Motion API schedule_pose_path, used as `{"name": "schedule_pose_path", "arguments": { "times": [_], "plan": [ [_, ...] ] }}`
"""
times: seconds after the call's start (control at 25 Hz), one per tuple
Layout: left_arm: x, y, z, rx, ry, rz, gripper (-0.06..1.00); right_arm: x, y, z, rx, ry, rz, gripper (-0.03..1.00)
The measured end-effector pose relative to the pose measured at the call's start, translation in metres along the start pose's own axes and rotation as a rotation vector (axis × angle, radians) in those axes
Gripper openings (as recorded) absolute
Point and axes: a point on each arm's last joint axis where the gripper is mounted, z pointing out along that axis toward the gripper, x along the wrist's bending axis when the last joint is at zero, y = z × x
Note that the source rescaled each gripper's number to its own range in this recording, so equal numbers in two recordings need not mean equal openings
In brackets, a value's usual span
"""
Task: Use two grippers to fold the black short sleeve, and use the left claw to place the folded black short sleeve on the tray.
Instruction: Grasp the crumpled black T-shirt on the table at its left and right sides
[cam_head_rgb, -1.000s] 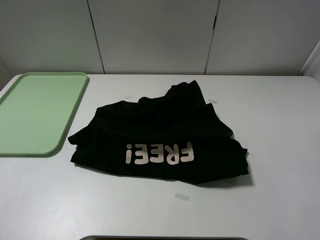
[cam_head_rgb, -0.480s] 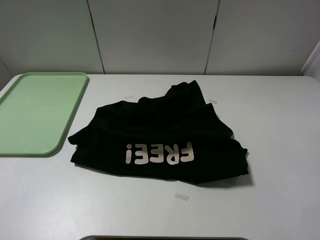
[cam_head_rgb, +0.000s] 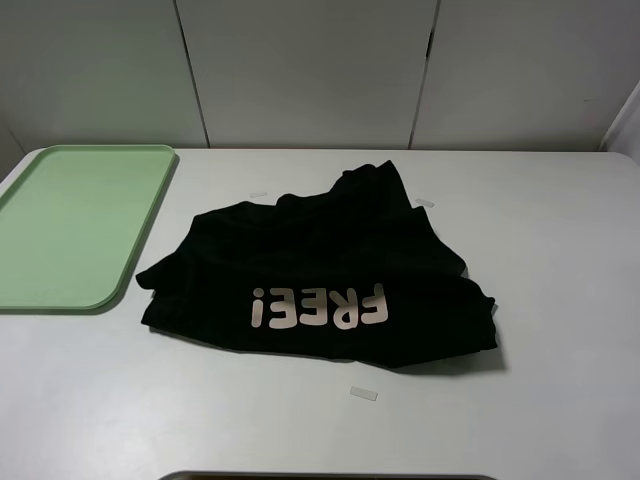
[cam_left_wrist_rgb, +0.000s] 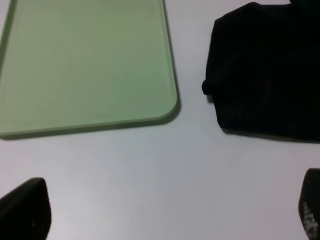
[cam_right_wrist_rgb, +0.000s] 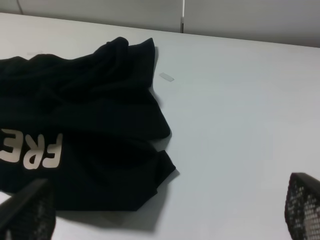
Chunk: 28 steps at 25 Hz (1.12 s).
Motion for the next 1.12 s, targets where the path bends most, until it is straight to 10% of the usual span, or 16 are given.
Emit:
{"name": "schedule_pose_path", "arguments": {
  "times": [0.52,1.12],
  "plan": [
    [-0.004,0.021,-0.01,-0.011,-0.136,0.116,1.0,0.001,0.015,0.026,0.164,0.035,-0.015,1.0],
    [-0.041,0.131,0.087,0.437,-0.515,0.346,1.0,0.017,0.096,0.14,0.563,0.207,-0.451,1.0]
  ]
}}
